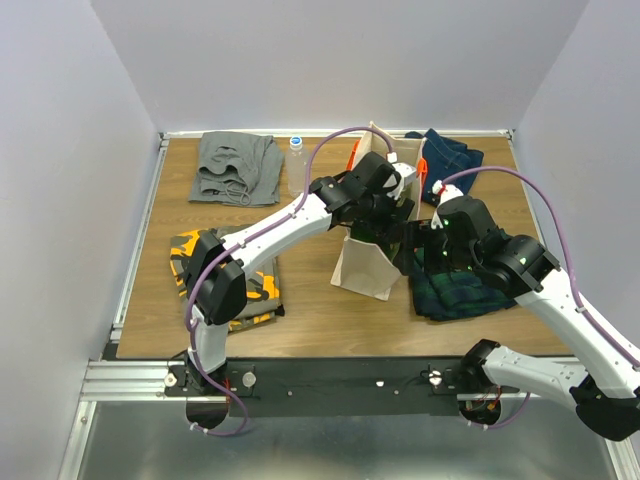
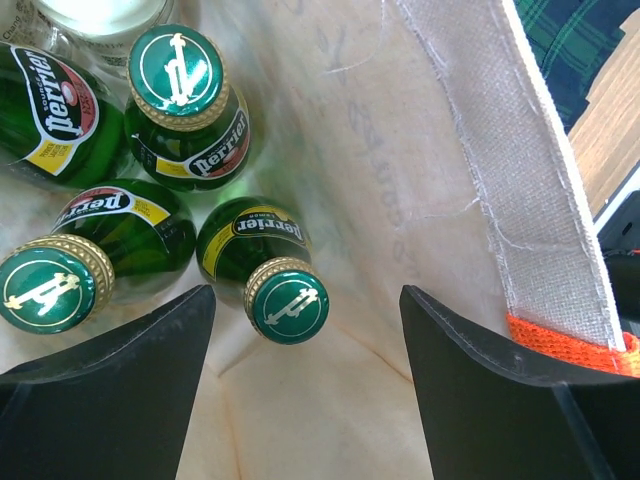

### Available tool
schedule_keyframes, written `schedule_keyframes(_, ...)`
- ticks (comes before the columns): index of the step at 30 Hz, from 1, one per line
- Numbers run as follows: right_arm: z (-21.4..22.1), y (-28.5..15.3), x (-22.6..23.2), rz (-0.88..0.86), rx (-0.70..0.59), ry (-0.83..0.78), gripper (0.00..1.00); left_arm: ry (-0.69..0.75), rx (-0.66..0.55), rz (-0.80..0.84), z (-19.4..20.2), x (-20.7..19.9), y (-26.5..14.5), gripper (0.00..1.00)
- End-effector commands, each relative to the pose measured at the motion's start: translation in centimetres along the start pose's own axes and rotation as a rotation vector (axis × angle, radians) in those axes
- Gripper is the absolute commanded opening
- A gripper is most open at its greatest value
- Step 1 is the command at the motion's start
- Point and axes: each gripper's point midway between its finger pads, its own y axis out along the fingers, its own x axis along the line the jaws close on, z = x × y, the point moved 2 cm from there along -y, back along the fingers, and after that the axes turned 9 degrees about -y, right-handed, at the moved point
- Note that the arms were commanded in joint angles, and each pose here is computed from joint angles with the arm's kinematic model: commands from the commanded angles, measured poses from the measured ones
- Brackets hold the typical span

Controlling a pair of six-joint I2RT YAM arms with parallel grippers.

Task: Take the beverage out of the canvas bag
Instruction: Take out the drink from the canvas bag.

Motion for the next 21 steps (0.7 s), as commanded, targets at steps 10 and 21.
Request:
schedule_keyframes(10,-0.89,-1.02,-0.42,0.029,-0.041,0.0,1.0,0.003,-0.088,0.021,-2.17,-1.32,-1.34,0.74)
schedule_keyframes(21,-0.85,-1.07,-0.52,0.034,-0.041,0.0,1.0,0.003,-0.073,0.013,-1.78,-1.07,-1.05,0.64)
